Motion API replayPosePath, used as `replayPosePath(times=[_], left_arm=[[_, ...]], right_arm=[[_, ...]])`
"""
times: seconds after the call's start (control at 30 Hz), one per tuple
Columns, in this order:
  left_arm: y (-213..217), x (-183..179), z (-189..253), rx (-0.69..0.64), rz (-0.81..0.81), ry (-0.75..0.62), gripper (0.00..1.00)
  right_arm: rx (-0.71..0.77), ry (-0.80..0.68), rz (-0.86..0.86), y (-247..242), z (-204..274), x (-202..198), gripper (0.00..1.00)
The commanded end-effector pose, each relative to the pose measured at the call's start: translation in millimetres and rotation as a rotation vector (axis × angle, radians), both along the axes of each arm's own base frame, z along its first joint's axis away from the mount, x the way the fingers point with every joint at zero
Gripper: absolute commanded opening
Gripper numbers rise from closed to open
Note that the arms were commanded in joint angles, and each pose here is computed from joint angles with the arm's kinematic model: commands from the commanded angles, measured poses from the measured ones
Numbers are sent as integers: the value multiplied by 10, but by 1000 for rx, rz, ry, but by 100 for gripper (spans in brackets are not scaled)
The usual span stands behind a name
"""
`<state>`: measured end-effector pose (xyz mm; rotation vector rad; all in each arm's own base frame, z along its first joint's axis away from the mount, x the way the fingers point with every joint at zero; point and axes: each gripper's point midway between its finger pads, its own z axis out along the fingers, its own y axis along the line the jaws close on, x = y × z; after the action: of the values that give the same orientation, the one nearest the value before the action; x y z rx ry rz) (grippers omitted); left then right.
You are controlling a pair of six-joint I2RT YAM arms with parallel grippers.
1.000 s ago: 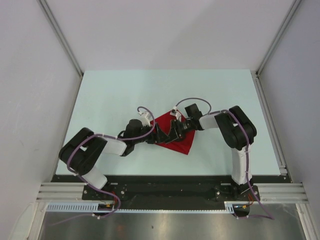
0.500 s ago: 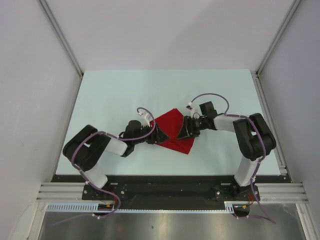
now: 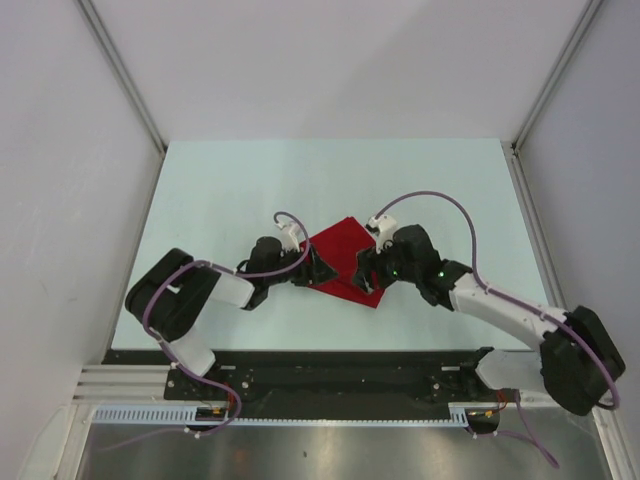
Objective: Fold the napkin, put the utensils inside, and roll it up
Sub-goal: Roll the napkin with the utensil
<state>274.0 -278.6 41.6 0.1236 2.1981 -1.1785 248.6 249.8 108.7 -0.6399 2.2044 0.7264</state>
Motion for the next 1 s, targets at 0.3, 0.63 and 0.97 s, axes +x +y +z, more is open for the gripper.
replayPosePath(times=[0.3, 0.63, 0.97], left_arm=[[226, -109, -444, 124, 22, 193, 74], [223, -82, -435, 134, 11, 201, 74], [245, -51, -422, 123, 16, 213, 74]], right_arm=[[-251, -286, 124, 446, -351, -64, 73], [-345, -449, 129, 670, -298, 7, 70], [-354, -412, 187, 754, -430, -153, 67]])
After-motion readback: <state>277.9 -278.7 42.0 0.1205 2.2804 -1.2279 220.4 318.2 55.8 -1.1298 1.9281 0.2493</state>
